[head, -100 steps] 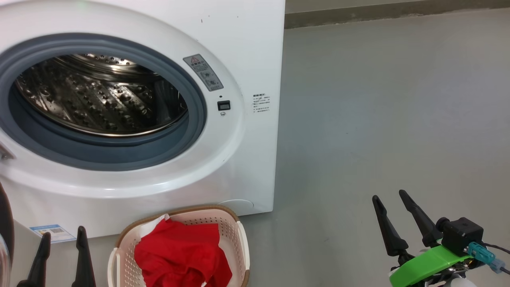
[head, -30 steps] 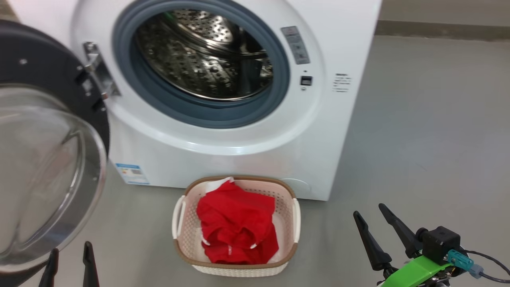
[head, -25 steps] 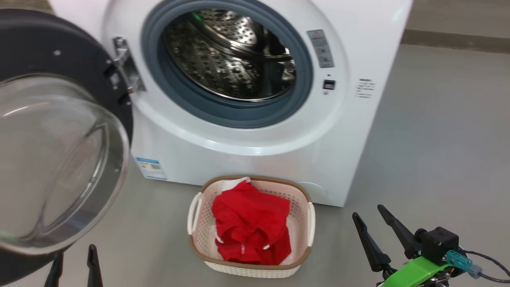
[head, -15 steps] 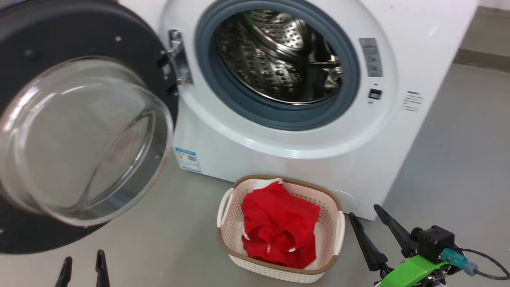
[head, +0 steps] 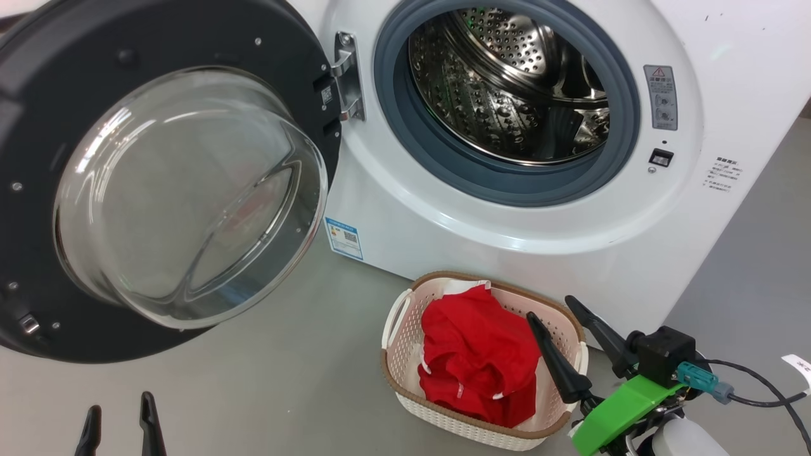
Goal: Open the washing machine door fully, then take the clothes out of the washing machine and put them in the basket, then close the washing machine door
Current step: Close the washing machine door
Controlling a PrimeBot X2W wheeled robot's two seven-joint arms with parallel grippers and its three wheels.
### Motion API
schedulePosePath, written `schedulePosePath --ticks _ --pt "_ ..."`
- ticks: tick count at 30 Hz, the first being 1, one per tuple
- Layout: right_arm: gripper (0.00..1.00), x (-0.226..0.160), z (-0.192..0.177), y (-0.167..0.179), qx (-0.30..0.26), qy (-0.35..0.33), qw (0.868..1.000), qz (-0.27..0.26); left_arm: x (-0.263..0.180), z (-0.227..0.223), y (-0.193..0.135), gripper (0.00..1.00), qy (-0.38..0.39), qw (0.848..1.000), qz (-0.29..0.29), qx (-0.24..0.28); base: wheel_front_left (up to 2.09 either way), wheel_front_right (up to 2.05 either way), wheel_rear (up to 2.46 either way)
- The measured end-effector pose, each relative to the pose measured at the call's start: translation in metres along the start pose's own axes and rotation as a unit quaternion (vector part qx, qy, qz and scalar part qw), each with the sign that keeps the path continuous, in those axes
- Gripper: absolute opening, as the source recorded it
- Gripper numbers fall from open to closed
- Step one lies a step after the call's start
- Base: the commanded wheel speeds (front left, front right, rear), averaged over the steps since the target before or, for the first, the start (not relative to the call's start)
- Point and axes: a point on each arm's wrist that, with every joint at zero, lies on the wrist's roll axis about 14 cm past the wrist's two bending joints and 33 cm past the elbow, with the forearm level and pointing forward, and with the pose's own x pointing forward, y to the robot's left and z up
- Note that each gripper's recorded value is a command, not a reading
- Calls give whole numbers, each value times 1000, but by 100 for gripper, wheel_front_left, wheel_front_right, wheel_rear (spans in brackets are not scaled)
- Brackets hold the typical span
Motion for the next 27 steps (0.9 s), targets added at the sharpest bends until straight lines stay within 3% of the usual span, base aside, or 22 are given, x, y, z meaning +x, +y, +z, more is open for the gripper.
schedulePosePath --ticks 21,23,24,25,27 --pt "100 10 2 6 2 -1 1000 16 -2 10 2 100 -14 1000 11 -7 0 0 0" --pt "100 11 2 6 2 -1 1000 15 -2 12 2 35 -17 1000 12 -21 0 0 0" --pt "100 11 2 6 2 -1 1000 15 -2 13 2 10 -19 999 12 -24 0 0 0" --pt "100 11 2 6 2 -1 1000 15 -1 15 1 0 -22 999 9 -24 0 0 0" --pt "100 11 2 5 3 -1 1000 14 1 23 -1 0 -34 999 1 -26 0 0 0"
